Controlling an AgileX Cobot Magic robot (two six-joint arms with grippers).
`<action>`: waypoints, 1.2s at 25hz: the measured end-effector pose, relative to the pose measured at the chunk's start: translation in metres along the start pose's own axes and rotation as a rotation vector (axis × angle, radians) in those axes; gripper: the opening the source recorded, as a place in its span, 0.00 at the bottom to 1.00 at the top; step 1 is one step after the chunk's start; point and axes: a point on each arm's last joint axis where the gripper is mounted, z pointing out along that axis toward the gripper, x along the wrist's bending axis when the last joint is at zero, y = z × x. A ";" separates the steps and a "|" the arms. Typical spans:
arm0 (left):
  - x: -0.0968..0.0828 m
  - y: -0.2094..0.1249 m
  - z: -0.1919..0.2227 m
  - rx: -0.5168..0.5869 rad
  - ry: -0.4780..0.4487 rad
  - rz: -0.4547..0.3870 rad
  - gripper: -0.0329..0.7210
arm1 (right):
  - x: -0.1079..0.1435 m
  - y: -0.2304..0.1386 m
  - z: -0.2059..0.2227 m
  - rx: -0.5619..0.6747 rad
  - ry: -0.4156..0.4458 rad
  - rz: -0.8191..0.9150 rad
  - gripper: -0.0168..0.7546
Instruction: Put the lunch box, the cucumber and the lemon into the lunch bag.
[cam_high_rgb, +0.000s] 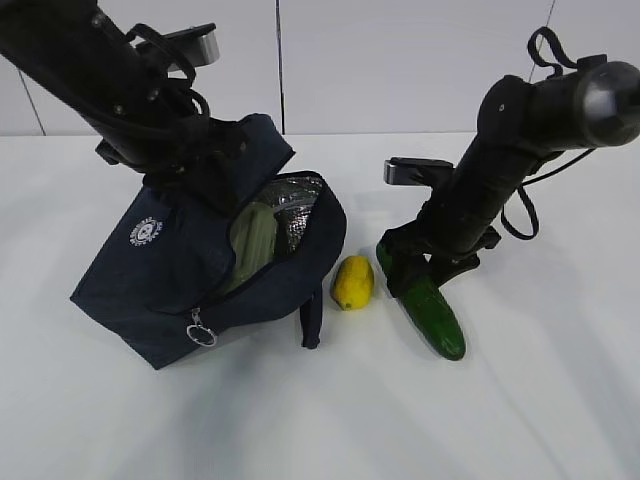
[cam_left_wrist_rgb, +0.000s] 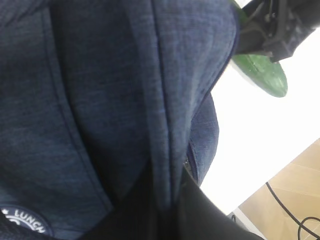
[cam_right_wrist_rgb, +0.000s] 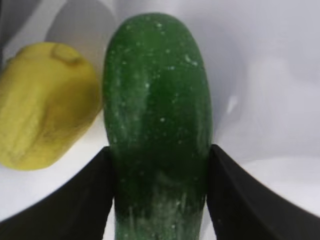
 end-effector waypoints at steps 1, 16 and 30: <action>0.000 0.000 0.000 0.000 0.000 0.000 0.05 | -0.001 0.000 0.002 0.005 0.002 0.004 0.59; 0.000 0.000 0.000 0.005 0.000 0.001 0.05 | 0.004 0.016 -0.030 -0.034 0.043 0.015 0.43; 0.000 -0.001 0.000 0.006 -0.005 -0.003 0.05 | 0.037 0.029 -0.075 -0.198 0.510 -0.034 0.43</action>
